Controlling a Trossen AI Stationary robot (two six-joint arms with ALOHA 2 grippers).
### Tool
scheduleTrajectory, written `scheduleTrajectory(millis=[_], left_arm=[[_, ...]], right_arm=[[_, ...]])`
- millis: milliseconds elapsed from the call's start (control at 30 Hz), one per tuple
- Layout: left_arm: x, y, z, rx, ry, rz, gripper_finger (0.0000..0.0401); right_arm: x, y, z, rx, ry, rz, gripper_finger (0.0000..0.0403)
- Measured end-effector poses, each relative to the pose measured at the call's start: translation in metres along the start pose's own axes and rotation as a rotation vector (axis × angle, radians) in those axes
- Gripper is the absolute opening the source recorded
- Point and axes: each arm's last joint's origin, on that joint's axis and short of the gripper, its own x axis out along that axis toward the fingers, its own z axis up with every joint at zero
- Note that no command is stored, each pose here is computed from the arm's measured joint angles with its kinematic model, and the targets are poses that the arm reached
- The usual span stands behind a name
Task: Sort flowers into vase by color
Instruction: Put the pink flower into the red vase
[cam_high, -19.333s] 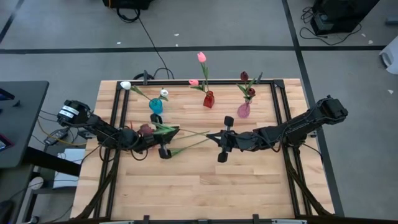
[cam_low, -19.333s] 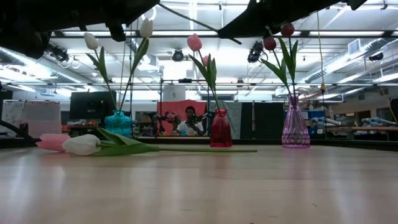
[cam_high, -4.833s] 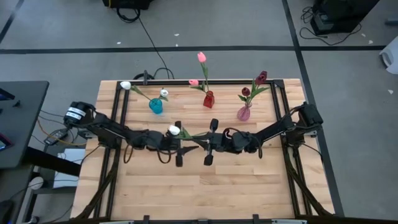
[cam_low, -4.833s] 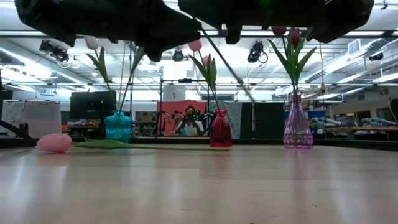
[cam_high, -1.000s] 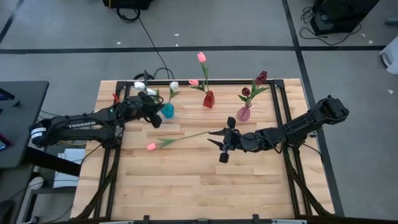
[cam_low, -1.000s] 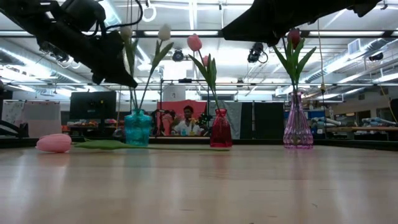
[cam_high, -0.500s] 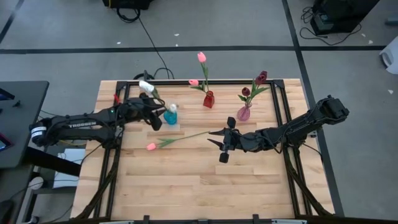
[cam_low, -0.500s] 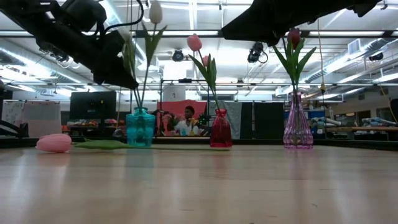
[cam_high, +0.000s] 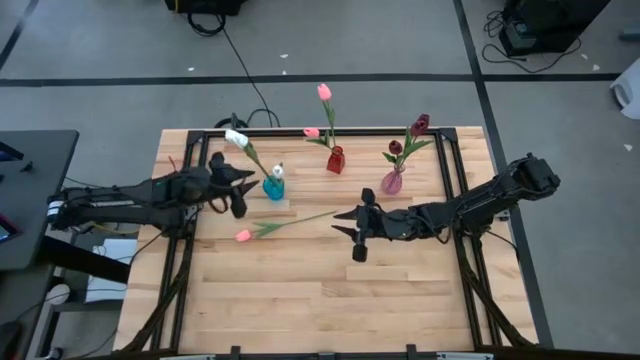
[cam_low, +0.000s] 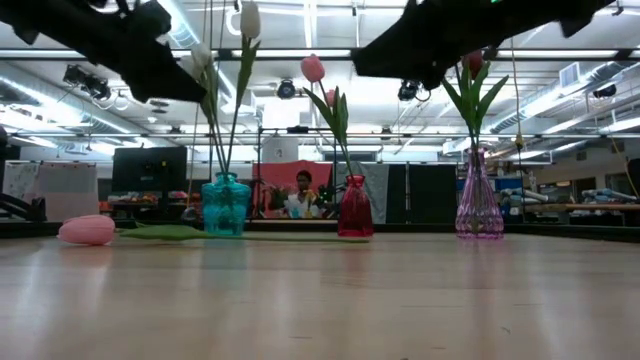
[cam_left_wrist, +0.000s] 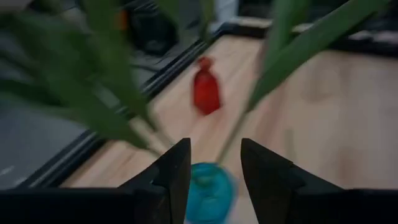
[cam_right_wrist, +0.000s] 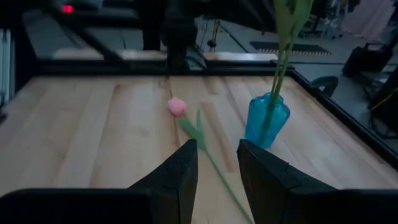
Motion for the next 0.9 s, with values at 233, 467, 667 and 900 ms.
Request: scheduleTrajectory(millis=[233,467,667,900], left_arm=[[-0.011,-0.022,-0.001,0.042,-0.023,-0.149,0.0144],[-0.024,-0.051,-0.007,0.165,-0.017,-0.382,0.0144],[-0.035,-0.064,-0.013,0.117,0.039,-0.533,0.0144],[-0.040,-0.069,-0.015,0.104,0.056,-0.604,0.0144]], right_arm=[[0.052,0.000,-0.011,0.061,0.008,0.056,0.0124],[0.124,0.011,-0.035,-0.080,0.190,0.050,0.0118],[0.161,0.006,-0.049,-0.200,0.339,0.019,0.0118],[0.181,-0.012,-0.063,-0.213,0.409,0.037,0.0118]])
